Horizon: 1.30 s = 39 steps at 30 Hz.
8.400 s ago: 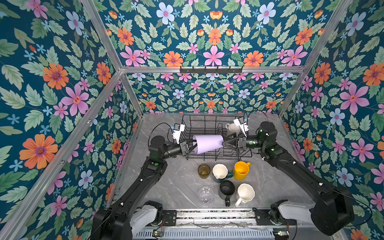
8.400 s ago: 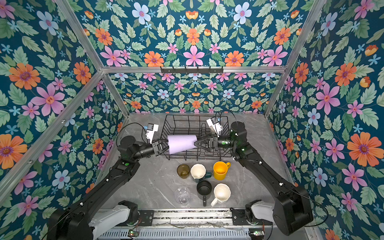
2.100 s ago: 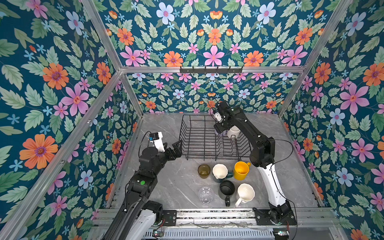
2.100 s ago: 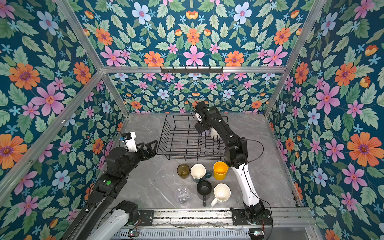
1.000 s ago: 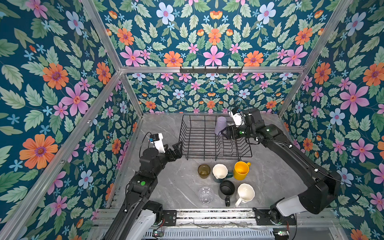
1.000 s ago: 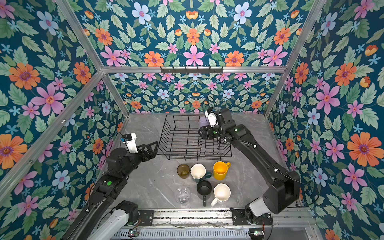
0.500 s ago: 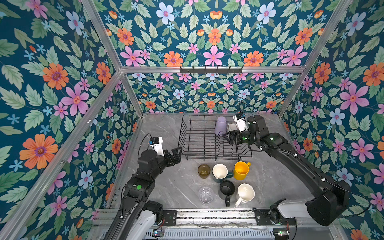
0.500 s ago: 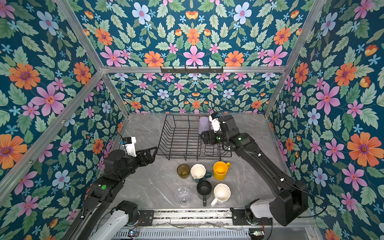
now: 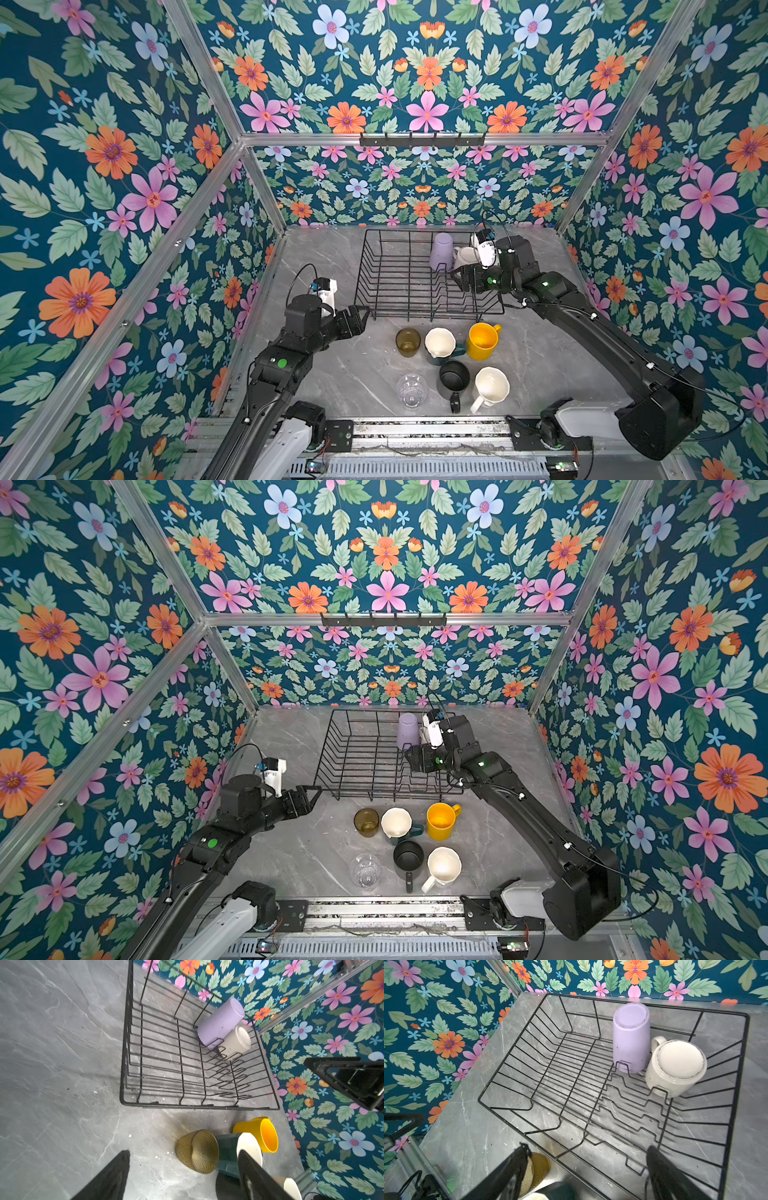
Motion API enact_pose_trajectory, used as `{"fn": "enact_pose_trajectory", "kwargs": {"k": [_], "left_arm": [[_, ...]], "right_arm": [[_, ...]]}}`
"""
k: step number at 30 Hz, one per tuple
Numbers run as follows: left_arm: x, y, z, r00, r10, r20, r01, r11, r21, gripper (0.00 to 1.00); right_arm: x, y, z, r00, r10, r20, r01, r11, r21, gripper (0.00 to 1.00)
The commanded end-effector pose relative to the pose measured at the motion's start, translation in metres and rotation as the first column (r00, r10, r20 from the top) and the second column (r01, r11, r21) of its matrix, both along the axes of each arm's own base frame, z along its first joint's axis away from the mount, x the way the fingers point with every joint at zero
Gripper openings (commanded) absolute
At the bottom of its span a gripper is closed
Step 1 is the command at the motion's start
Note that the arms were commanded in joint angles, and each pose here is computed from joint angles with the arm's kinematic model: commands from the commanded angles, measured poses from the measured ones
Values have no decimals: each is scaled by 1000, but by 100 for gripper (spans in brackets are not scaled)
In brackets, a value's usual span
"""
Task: Load the cups into the dish rack
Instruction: 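Reach the left gripper down to the olive textured glass and grasp it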
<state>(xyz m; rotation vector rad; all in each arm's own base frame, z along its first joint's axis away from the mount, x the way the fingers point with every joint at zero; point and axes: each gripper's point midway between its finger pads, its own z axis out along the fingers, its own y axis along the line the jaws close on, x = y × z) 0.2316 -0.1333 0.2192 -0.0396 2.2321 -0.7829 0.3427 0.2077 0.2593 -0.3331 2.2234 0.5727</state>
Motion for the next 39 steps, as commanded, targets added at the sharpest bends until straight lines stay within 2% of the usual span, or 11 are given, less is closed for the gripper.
{"fn": "enact_pose_trajectory", "kwargs": {"k": [1,16,25,39], "left_arm": [[-7,-12,-6,998,-51,-39,51,999,-10,81],[-31,-47,-54,973,-132,-190,165,972,166,76],[-29,-66,-73,961,-153,-231,210,945,250,75],[-18,-89,-93,954,-159,-253,236,922,308,72]], "right_arm": [[4,-3,6,999,-24,34,24,1000,2,89],[1,-8,1,999,-38,28,39,999,-11,89],[-2,-9,1,999,-37,25,38,999,-13,89],[-6,-13,-3,999,-42,24,42,999,-28,89]]}}
